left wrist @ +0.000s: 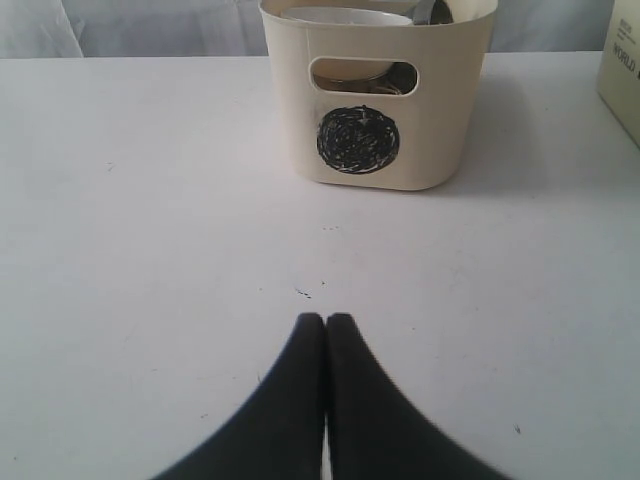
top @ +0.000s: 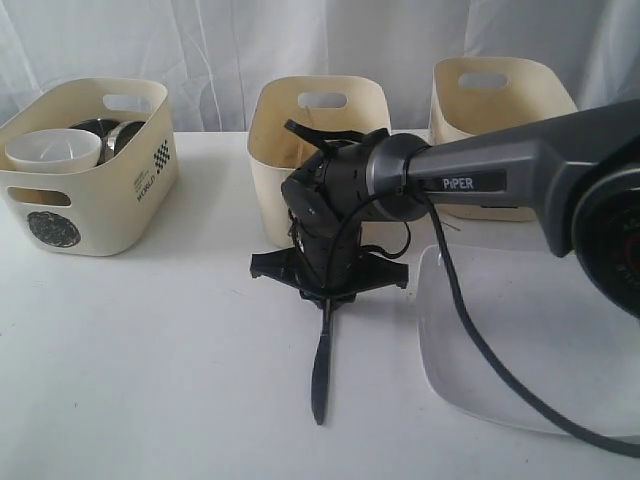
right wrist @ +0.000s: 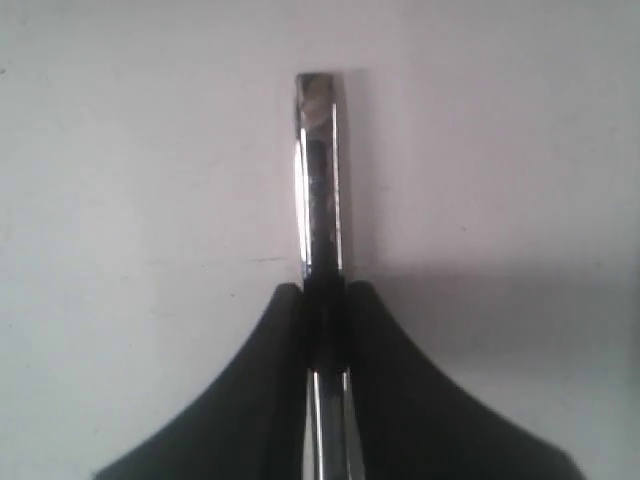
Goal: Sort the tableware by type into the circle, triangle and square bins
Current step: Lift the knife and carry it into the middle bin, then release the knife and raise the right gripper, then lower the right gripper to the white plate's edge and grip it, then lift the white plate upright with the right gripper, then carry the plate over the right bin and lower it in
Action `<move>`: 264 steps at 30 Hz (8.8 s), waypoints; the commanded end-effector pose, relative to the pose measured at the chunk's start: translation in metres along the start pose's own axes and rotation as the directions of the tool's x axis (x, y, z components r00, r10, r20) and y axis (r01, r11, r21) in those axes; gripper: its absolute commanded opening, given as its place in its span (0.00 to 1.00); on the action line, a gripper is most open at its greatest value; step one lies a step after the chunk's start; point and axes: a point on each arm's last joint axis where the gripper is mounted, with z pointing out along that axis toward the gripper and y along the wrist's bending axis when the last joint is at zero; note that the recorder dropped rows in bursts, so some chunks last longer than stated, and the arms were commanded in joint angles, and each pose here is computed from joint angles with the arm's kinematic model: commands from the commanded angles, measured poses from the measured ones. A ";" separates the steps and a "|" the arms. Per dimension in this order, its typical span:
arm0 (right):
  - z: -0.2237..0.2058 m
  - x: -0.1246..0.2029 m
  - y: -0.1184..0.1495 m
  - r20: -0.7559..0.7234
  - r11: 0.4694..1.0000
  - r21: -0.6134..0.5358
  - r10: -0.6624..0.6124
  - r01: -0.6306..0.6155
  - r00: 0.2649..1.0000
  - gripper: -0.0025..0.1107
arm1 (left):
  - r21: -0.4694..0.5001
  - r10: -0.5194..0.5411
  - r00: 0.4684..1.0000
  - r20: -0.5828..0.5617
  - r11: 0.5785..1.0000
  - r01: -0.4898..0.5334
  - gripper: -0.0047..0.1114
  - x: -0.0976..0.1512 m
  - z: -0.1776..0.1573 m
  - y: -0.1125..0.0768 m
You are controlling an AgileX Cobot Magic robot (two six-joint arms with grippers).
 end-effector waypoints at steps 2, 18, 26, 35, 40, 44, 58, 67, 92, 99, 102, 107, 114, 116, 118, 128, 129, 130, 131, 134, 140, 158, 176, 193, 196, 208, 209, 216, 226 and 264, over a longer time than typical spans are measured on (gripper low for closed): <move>0.003 0.009 0.005 -0.010 0.993 -0.102 0.058 -0.059 0.998 0.02 | 0.001 -0.007 1.000 0.000 1.000 0.007 0.04 0.001 0.000 0.000; -0.052 0.030 -0.052 0.247 0.836 -0.537 0.281 -0.110 0.928 0.02 | 0.001 -0.007 1.000 0.000 1.000 0.007 0.04 0.001 0.000 0.000; -0.093 0.018 -0.070 0.341 0.748 -0.659 0.393 -0.081 0.854 0.02 | 0.001 -0.007 1.000 0.000 1.000 0.007 0.04 0.001 0.000 0.000; -0.140 -0.009 -0.088 0.415 0.628 -0.778 0.543 -0.025 0.729 0.02 | 0.001 -0.007 1.000 0.000 1.000 0.007 0.04 0.001 0.000 0.000; -0.152 -0.039 -0.100 0.458 0.638 -0.770 0.577 -0.023 0.676 0.02 | 0.001 -0.007 1.000 0.000 1.000 0.007 0.04 0.001 0.000 0.000; -0.154 -0.062 -0.104 0.492 0.645 -0.764 0.587 -0.005 0.643 0.02 | 0.001 -0.007 1.000 0.000 1.000 0.007 0.04 0.001 0.000 0.000; -0.107 -0.156 -0.091 0.490 0.658 -0.748 0.630 -0.080 0.602 0.02 | 0.001 -0.007 1.000 0.000 1.000 0.007 0.04 0.001 0.000 0.000; -0.051 -0.186 -0.064 0.538 0.789 -0.609 0.483 -0.077 0.691 0.02 | 0.001 -0.007 1.000 0.000 1.000 0.007 0.04 0.001 0.000 0.000; -0.124 -0.131 -0.090 0.560 0.968 -0.112 -0.126 0.226 0.819 0.24 | 0.001 -0.006 1.000 0.000 1.000 0.006 0.04 0.001 0.000 0.000; -0.169 -0.061 -0.113 0.532 0.895 0.051 -0.400 0.443 0.746 0.24 | 0.001 -0.006 1.000 0.000 1.000 0.006 0.04 0.001 0.000 0.000; -0.178 -0.029 -0.112 0.510 0.817 0.111 -0.536 0.566 0.673 0.24 | 0.001 -0.006 1.000 0.000 1.000 0.006 0.04 0.001 0.000 0.000; -0.188 0.002 -0.114 0.493 0.782 0.110 -0.579 0.613 0.649 0.24 | 0.001 -0.006 1.000 0.000 1.000 0.006 0.04 0.001 0.000 0.000; -0.152 0.046 -0.112 0.245 0.676 0.150 -0.733 0.722 0.635 0.54 | 0.001 -0.008 1.000 0.000 1.000 0.008 0.04 0.001 0.000 0.000; -0.137 0.061 -0.107 0.129 0.658 0.142 -0.753 0.740 0.645 0.55 | 0.001 -0.008 1.000 0.000 1.000 0.008 0.04 0.001 0.000 0.000; -0.123 0.072 -0.099 0.049 0.642 0.151 -0.764 0.752 0.643 0.55 | 0.001 -0.008 1.000 0.000 1.000 0.008 0.04 0.001 0.000 0.000; -0.074 0.104 -0.068 -0.112 0.547 0.137 -0.820 0.826 0.562 0.58 | 0.001 -0.008 1.000 0.000 1.000 0.008 0.04 0.001 0.000 0.000; -0.071 0.105 -0.068 -0.126 0.542 0.139 -0.820 0.829 0.558 0.58 | 0.001 -0.008 1.000 0.000 1.000 0.008 0.04 0.001 0.000 0.000; -0.069 0.105 -0.068 -0.135 0.542 0.143 -0.818 0.828 0.559 0.58 | 0.001 -0.008 1.000 0.000 1.000 0.008 0.04 0.001 0.000 0.000; -0.066 0.105 -0.068 -0.142 0.546 0.149 -0.814 0.825 0.564 0.58 | 0.001 -0.008 1.000 0.000 1.000 0.008 0.04 0.001 0.000 0.000; -0.059 0.105 -0.068 -0.156 0.545 0.166 -0.808 0.822 0.567 0.58 | 0.001 -0.006 1.000 0.000 1.000 0.006 0.04 0.001 0.000 0.000; -0.041 0.107 -0.071 -0.214 0.531 0.190 -0.799 0.826 0.562 0.58 | 0.001 -0.008 1.000 0.000 1.000 0.008 0.04 0.001 0.000 0.000; -0.009 0.106 -0.080 -0.292 0.557 0.228 -0.743 0.798 0.602 0.49 | 0.001 -0.008 1.000 0.000 1.000 0.008 0.04 0.001 0.000 0.000; -0.048 0.100 -0.077 -0.163 0.637 0.213 -0.725 0.741 0.669 0.02 | 0.001 -0.008 1.000 0.000 1.000 0.008 0.04 0.001 0.000 0.000; -0.169 0.095 -0.104 0.205 0.748 0.170 -0.663 0.641 0.720 0.02 | 0.001 -0.008 1.000 0.000 1.000 0.008 0.04 0.001 0.000 0.000; -0.183 0.095 -0.110 0.251 0.764 0.161 -0.644 0.625 0.723 0.02 | 0.001 -0.008 1.000 0.000 1.000 0.008 0.04 0.001 0.000 0.000; -0.239 0.097 -0.135 0.493 0.852 0.050 -0.475 0.521 0.729 0.02 | 0.001 -0.008 1.000 0.000 1.000 0.008 0.04 0.001 0.000 0.000; -0.243 0.096 -0.137 0.518 0.858 0.035 -0.453 0.512 0.725 0.02 | 0.001 -0.008 1.000 0.000 1.000 0.008 0.04 0.001 0.000 0.000; -0.260 0.093 -0.150 0.596 0.885 -0.006 -0.371 0.465 0.712 0.02 | 0.001 -0.008 1.000 0.000 1.000 0.008 0.04 0.001 0.000 0.000; -0.281 0.087 -0.151 0.647 0.894 -0.036 -0.320 0.446 0.692 0.02 | 0.001 -0.006 1.000 0.000 1.000 0.006 0.04 0.001 0.000 0.000; -0.288 -0.074 -0.139 0.825 0.912 0.221 -0.363 0.344 0.432 0.02 | 0.001 -0.008 1.000 0.000 1.000 0.008 0.04 0.001 0.000 0.000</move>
